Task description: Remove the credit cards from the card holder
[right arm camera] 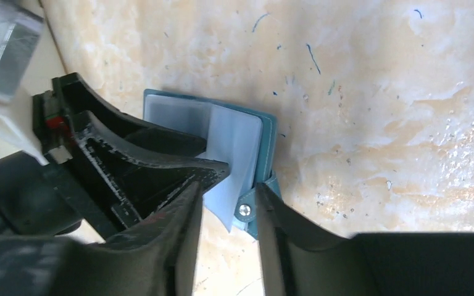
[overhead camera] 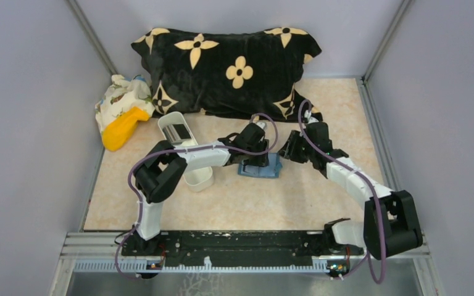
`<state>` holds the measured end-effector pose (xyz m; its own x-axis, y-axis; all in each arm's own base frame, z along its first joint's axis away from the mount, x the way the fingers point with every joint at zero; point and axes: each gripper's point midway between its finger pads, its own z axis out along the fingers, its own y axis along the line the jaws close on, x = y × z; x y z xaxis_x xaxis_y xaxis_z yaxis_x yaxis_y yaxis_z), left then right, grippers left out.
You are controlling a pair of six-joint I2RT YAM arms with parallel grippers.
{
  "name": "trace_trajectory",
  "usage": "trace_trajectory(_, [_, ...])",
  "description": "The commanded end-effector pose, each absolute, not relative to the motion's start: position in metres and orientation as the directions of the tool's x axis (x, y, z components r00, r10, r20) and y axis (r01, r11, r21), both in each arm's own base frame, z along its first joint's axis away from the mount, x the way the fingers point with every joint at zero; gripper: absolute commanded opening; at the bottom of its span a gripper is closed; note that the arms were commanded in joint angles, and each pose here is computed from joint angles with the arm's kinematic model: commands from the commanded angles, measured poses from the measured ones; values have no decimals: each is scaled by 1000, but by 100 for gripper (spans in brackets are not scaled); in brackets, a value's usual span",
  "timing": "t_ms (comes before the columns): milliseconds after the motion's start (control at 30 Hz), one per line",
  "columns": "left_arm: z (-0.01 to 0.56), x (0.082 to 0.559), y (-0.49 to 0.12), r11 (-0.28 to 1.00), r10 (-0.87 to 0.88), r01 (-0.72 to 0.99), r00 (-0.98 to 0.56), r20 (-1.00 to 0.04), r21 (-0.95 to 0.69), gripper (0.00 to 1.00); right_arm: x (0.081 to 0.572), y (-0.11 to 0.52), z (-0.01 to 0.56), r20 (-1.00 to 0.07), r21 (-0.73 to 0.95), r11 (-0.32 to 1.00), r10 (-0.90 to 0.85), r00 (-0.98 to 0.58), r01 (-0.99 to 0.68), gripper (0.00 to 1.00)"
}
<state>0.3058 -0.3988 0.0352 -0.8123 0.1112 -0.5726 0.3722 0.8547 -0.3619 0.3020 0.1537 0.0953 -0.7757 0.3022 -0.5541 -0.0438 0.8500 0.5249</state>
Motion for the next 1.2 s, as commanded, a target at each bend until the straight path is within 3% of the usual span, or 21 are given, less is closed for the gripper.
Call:
trace_trajectory(0, [16, 301, -389, 867, 124, 352, -838, -531, -352, 50, 313, 158, 124, -620, 526, 844, 292, -729, -109, 31])
trace_trajectory(133, [21, 301, -389, 861, 119, 359, -832, -542, -361, 50, 311, 175, 117, -613, 523, 840, 257, -747, -140, 11])
trace_trajectory(267, [21, 298, -390, 850, 119, 365, -836, -535, -381, 50, 310, 195, 104, -586, 530, 834, 231, -777, -152, 0])
trace_trajectory(733, [49, 298, -372, 850, 61, 351, -806, -588, -392, 53, 306, 190, 35, -499, 474, 878, 207, -842, -65, 0])
trace_trajectory(1167, [101, 305, -353, 840, -29, 365, -708, -705, -401, 59, 305, 190, 28, -485, 471, 880, 203, -851, -58, 0])
